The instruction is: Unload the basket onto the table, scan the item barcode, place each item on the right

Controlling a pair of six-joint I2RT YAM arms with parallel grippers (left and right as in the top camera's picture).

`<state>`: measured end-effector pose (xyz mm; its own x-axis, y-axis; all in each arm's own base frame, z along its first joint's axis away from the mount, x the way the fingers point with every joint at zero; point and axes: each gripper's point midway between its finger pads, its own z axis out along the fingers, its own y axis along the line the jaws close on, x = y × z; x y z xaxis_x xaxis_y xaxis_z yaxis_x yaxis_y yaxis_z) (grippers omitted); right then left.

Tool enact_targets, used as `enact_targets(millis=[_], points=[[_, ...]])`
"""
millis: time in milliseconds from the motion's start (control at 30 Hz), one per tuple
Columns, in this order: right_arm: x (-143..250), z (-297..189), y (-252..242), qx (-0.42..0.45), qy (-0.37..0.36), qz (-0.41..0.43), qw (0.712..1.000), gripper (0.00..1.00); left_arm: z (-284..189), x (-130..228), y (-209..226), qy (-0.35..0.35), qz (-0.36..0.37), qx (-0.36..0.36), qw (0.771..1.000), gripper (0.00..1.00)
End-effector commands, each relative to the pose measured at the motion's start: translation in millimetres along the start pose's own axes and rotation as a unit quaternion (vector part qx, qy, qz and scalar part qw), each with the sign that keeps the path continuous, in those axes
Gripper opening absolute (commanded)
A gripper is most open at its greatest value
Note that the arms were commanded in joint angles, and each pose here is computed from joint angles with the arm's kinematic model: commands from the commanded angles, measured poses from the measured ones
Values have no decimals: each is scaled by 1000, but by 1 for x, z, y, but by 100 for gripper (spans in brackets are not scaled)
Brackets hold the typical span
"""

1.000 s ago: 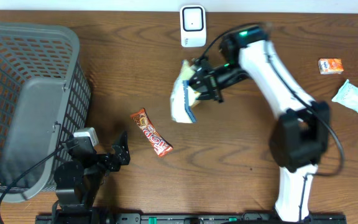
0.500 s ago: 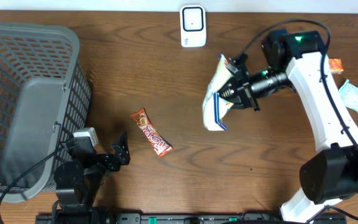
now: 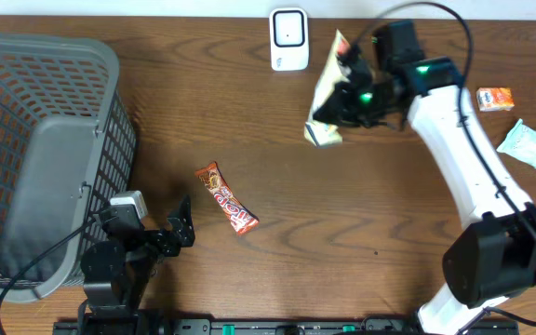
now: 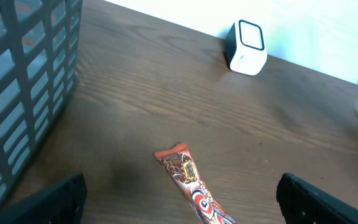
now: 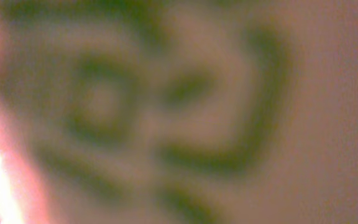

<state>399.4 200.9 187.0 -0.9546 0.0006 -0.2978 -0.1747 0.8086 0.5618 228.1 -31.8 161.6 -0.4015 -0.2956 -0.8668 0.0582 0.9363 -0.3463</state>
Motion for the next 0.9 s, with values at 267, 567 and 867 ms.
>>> enact_targets(millis=[267, 567, 867], points=[[-110, 20, 23, 115, -255, -91, 956, 1, 0, 1, 1, -1, 7, -3, 1000, 98], [-181, 38, 30, 94, -342, -87, 931, 1, 0, 1, 1, -1, 7, -2, 1000, 98], [-230, 86, -13, 74, -361, 16, 930, 2, 0, 1, 1, -1, 7, -3, 1000, 98]])
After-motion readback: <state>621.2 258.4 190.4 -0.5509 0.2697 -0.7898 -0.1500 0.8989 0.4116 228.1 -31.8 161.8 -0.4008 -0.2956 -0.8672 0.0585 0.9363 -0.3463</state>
